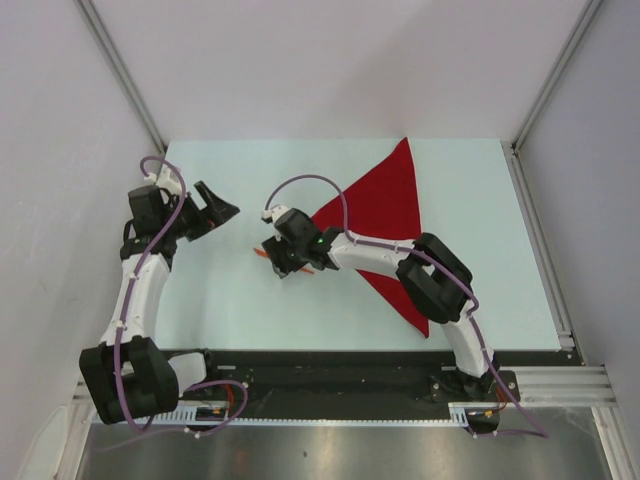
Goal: Fold the napkin, place the utensils inside, and roll it up
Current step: Grab a utensil with the right arm
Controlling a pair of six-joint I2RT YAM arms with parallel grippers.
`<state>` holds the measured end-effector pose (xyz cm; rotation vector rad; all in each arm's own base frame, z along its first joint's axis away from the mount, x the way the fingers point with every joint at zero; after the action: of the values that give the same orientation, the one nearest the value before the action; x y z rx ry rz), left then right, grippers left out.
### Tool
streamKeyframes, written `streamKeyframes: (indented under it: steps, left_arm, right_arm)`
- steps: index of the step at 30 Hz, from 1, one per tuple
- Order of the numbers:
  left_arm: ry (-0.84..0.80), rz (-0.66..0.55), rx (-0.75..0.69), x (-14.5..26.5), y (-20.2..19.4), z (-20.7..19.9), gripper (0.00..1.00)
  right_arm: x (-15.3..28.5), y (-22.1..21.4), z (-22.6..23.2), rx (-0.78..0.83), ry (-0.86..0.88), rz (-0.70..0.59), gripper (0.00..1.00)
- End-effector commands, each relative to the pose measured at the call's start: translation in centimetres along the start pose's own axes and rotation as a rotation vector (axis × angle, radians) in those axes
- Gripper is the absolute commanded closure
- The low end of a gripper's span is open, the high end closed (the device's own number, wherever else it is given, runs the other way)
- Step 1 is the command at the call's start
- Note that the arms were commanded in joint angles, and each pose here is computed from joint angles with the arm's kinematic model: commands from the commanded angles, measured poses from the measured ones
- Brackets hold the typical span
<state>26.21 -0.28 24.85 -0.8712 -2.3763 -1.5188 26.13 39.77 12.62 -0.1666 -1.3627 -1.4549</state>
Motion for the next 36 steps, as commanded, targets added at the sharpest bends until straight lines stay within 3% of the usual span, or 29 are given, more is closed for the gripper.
streamKeyframes:
  steps: [1,8,15,27,30,33,34,36]
  left_arm:
    - [-0.028,-0.046,-0.017,0.6,0.6,-0.4,0.05]
    - [-0.035,-0.043,-0.012,0.5,0.6,-0.4,0.05]
    - [-0.042,-0.042,-0.008,0.4,0.5,-0.4,0.05]
    - [-0.042,-0.038,-0.004,0.3,0.4,-0.4,0.05]
    - [-0.040,-0.041,-0.005,0.3,0.5,-0.4,0.05]
    - [-0.040,-0.039,-0.004,0.4,0.4,-0.4,0.05]
    - [-0.038,-0.041,-0.007,0.4,0.5,-0.4,0.05]
    - [-0.038,-0.040,-0.004,0.4,0.4,-0.4,0.05]
  right_arm:
    - [-0.1,3.4,-1.8,0.102,0.062,-0.043,0.42]
    - [-0.8,2.5,-2.8,0.158,0.094,0.038,0.50]
    - [-1.2,0.7,-2.8,0.161,0.103,0.096,0.50]
    - [-2.2,-2.0,-4.0,0.177,-0.044,0.160,0.58]
    - [-2.0,-2.6,-4.1,0.182,-0.078,0.172,0.67]
    - [-1.7,-3.3,-4.3,0.184,-0.126,0.187,0.83]
    - [-1.5,-3.4,-4.3,0.179,-0.133,0.186,0.93]
    - [-1.1,-3.8,-4.4,0.154,-0.144,0.180,1.00]
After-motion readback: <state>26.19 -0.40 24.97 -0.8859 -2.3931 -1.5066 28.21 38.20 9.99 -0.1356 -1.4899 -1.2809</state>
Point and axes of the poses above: each gripper's point midway between its finger pads, its own x axis back along the fingers, its own z axis along the line the jaws close on, y = z × x, the point moved 10 cm from there along x, back along the fingers, and after that the axes turned 13 degrees about -x, right-handed, at the moved point
